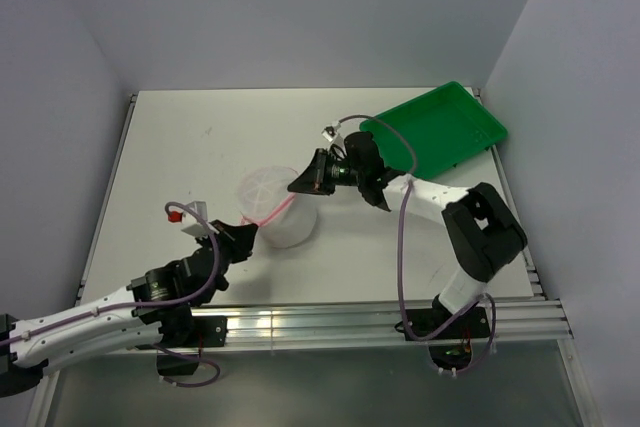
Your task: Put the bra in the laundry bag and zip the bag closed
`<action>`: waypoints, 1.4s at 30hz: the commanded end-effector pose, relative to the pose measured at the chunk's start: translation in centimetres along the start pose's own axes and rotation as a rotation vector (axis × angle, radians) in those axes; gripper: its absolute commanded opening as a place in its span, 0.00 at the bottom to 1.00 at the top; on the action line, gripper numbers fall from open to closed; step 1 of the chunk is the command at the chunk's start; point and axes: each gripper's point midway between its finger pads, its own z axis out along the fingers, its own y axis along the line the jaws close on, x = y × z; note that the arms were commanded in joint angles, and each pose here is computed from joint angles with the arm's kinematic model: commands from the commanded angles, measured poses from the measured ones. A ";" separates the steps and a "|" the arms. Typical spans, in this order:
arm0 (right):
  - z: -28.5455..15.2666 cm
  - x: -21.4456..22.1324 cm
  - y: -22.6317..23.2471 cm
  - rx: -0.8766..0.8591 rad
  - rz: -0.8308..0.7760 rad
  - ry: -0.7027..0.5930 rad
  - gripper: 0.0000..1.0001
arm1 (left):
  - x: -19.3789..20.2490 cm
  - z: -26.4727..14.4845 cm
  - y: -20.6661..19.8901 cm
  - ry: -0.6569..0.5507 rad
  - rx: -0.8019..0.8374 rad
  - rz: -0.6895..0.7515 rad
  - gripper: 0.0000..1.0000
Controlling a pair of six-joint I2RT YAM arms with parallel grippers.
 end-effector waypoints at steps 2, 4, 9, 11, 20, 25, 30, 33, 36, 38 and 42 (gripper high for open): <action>0.6 -3.6 -1.5 0.014 -0.091 0.042 0.00 | -1.8 -1.3 1.7 -0.022 -0.060 0.053 0.00; 1.6 -5.0 -1.4 0.028 -0.153 0.060 0.00 | -2.1 -1.4 2.0 -0.030 -0.074 0.062 0.00; 1.2 -4.9 -1.5 0.091 -0.161 0.041 0.43 | -1.2 -0.7 0.3 -0.002 -0.032 0.084 0.00; 0.3 -5.1 -0.5 0.105 -0.185 -0.027 0.59 | -0.6 0.0 -0.8 0.001 -0.012 0.076 0.00; -3.6 2.2 1.9 0.007 -0.130 -0.107 0.69 | 1.2 1.7 -4.4 0.026 0.084 0.041 0.00; -2.6 4.3 4.1 -0.053 -0.117 -0.069 0.63 | 2.0 2.0 -5.0 0.046 0.104 0.027 0.00; -0.8 3.8 4.2 -0.039 -0.106 -0.064 0.53 | 2.6 2.1 -5.0 0.063 0.105 0.026 0.00; -0.2 3.6 3.9 -0.021 -0.102 -0.065 0.42 | 2.8 2.0 -4.7 0.069 0.102 0.025 0.00; 0.2 3.0 3.5 0.009 -0.109 -0.076 0.20 | 2.9 1.9 -4.3 0.071 0.098 0.026 0.00; 0.5 2.3 3.4 0.027 -0.113 -0.084 0.08 | 3.0 1.8 -4.1 0.075 0.096 0.027 0.00; 1.2 1.1 2.3 0.048 -0.097 -0.088 0.00 | 3.2 1.6 -3.4 0.087 0.080 0.034 0.00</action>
